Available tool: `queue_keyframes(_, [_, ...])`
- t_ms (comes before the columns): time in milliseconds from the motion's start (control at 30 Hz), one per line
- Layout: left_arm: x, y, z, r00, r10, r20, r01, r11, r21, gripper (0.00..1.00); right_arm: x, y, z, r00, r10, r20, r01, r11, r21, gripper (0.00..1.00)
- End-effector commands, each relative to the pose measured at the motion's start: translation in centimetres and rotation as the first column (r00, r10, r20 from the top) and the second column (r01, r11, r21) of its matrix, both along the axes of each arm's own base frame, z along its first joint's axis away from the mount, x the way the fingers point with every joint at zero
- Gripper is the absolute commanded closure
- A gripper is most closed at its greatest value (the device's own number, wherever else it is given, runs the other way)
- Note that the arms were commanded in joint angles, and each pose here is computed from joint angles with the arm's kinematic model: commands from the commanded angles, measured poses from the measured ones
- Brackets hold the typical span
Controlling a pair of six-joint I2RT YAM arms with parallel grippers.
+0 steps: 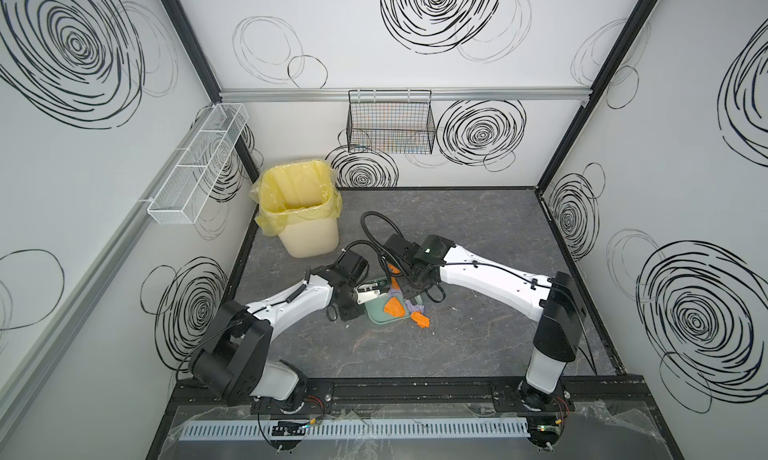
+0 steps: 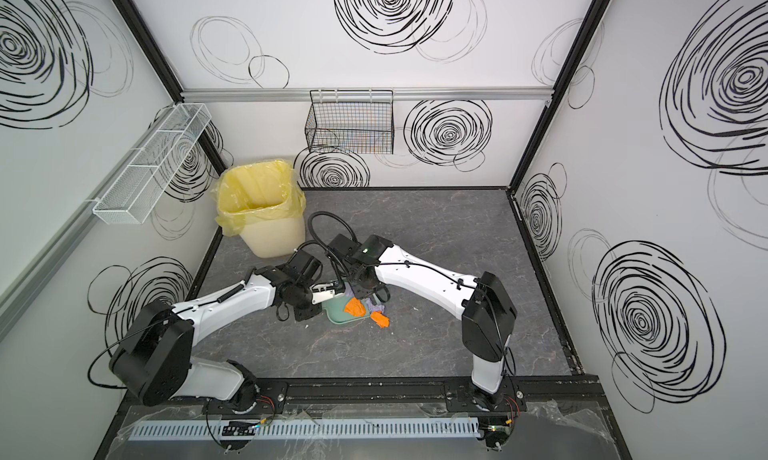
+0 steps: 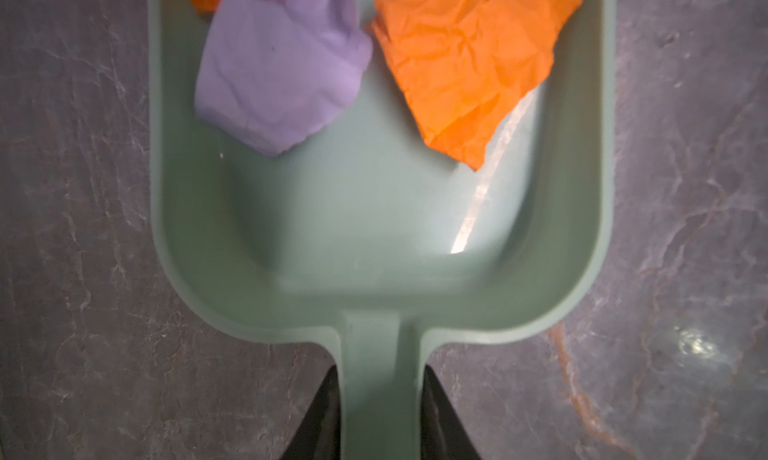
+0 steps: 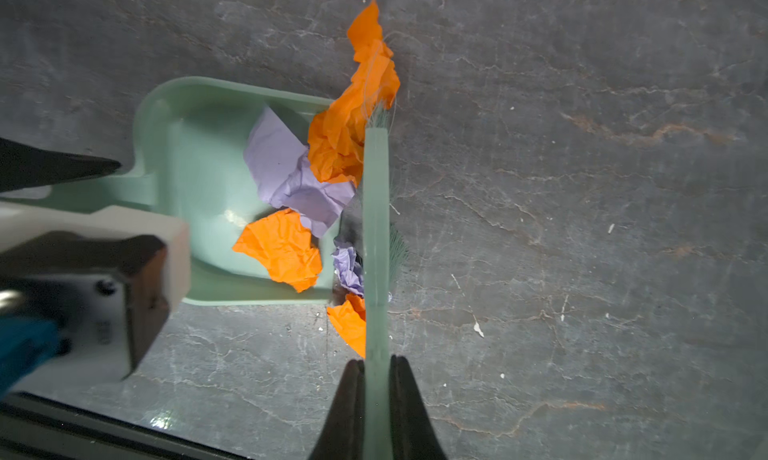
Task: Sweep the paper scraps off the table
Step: 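Sweep scraps with the right gripper's brush toward the left gripper's dustpan, then draw the brush back with the right gripper to the remaining scraps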
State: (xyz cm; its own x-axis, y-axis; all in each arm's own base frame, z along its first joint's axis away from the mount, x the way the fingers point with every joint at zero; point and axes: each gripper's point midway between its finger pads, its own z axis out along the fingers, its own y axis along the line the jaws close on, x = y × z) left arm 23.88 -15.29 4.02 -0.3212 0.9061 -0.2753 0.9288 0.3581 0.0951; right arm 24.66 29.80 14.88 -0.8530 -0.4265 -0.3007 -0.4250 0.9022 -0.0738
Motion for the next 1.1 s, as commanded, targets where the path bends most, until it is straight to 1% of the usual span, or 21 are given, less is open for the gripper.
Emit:
queue_keyframes(0, [0.1, -0.6, -0.2, 1.0, 0.009, -0.013, -0.01, 1.0, -0.017, 1.0, -1.1, 1.1, 2.2, 1.0, 0.011, 0.005, -0.012, 0.995, 0.1, 1.0])
queue_keyframes(200, [0.0, -1.0, -0.3, 1.0, 0.009, -0.02, -0.009, 0.999, -0.035, 1.0, -1.7, 1.6, 4.9, 0.999, 0.016, 0.028, -0.021, 0.977, 0.21, 1.0])
queue_keyframes(467, [-0.4, -0.3, 0.1, 1.0, 0.002, -0.019, -0.003, 0.999, -0.036, 1.0, -1.2, -1.3, 6.6, 0.996, -0.052, 0.067, 0.038, 0.98, 0.197, 1.0])
queue_keyframes(600, [-0.5, 0.4, 0.8, 1.0, 0.011, -0.012, -0.012, 0.998, -0.058, 1.0, 0.3, -3.1, 7.0, 0.991, -0.105, 0.087, 0.086, 0.976, 0.198, 1.0])
queue_keyframes(733, [-0.7, 1.7, 1.4, 1.0, 0.029, -0.008, -0.029, 0.998, -0.061, 1.0, 2.7, -4.7, 7.3, 0.981, -0.149, 0.121, 0.124, 0.974, 0.191, 1.0])
queue_keyframes(800, [-0.8, 2.5, 1.6, 0.999, 0.042, -0.011, -0.042, 0.997, -0.063, 1.0, 4.1, -5.1, 7.3, 0.978, -0.166, 0.124, 0.137, 0.968, 0.21, 1.0])
queue_keyframes(933, [-0.8, 4.4, 1.7, 0.997, 0.075, -0.016, -0.076, 0.995, -0.066, 1.0, 6.8, -4.2, 7.8, 0.98, -0.166, 0.108, 0.124, 0.941, 0.315, 1.0])
queue_keyframes(1000, [-0.9, 5.2, 1.6, 0.996, 0.087, -0.019, -0.088, 0.994, -0.066, 1.0, 7.8, -3.1, 8.2, 0.983, -0.156, 0.095, 0.109, 0.918, 0.382, 1.0])
queue_keyframes(1067, [-1.1, 5.8, 1.5, 0.995, 0.094, -0.023, -0.095, 0.993, -0.064, 1.0, 9.0, -1.9, 8.8, 0.987, -0.142, 0.077, 0.091, 0.882, 0.463, 1.0])
